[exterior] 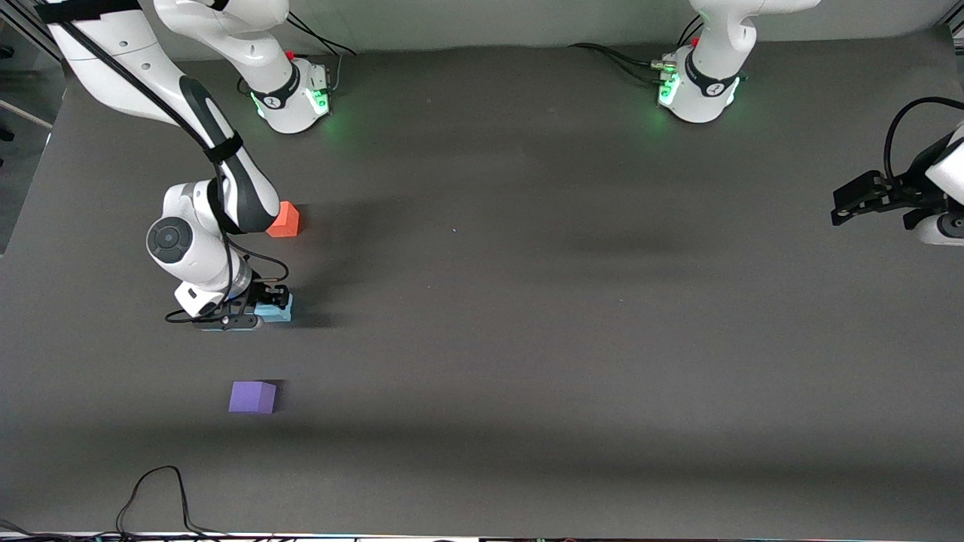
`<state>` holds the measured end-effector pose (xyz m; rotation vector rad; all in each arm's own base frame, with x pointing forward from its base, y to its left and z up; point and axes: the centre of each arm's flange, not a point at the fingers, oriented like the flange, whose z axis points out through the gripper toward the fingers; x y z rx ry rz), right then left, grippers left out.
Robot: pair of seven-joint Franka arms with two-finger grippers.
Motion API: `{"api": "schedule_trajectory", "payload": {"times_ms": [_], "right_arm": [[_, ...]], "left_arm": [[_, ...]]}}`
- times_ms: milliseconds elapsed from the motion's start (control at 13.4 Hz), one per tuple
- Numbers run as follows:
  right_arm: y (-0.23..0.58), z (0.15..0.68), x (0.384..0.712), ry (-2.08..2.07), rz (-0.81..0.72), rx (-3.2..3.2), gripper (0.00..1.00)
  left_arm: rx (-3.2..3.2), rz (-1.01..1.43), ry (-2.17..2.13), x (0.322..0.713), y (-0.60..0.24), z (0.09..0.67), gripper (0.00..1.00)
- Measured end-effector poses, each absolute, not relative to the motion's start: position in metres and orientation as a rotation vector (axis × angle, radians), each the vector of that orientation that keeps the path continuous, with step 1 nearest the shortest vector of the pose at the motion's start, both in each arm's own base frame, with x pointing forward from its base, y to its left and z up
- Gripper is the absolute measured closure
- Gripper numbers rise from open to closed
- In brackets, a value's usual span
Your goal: Place blue block between orange and purple blocks
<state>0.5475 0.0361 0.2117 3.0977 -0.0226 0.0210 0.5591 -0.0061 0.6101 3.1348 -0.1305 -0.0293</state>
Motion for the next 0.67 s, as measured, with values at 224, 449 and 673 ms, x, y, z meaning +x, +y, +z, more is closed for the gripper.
{"api": "schedule_trajectory", "payload": {"times_ms": [224,449,673], "right_arm": [[0.034,0.251,0.555,-0.033,0.040,3.092,0.06],[0.034,0.355,0.554,-0.045,0.093,3.082,0.00],[0.033,0.459,0.528,-0.057,0.191,3.076,0.00]], "left_arm": [[3.135,-0.028,-0.133,0.559,-0.006,0.610,0.00],[3.135,-0.028,-0.137,0.559,-0.007,0.610,0.00],[3.134,-0.028,-0.140,0.559,-0.008,0.611,0.00]]}}
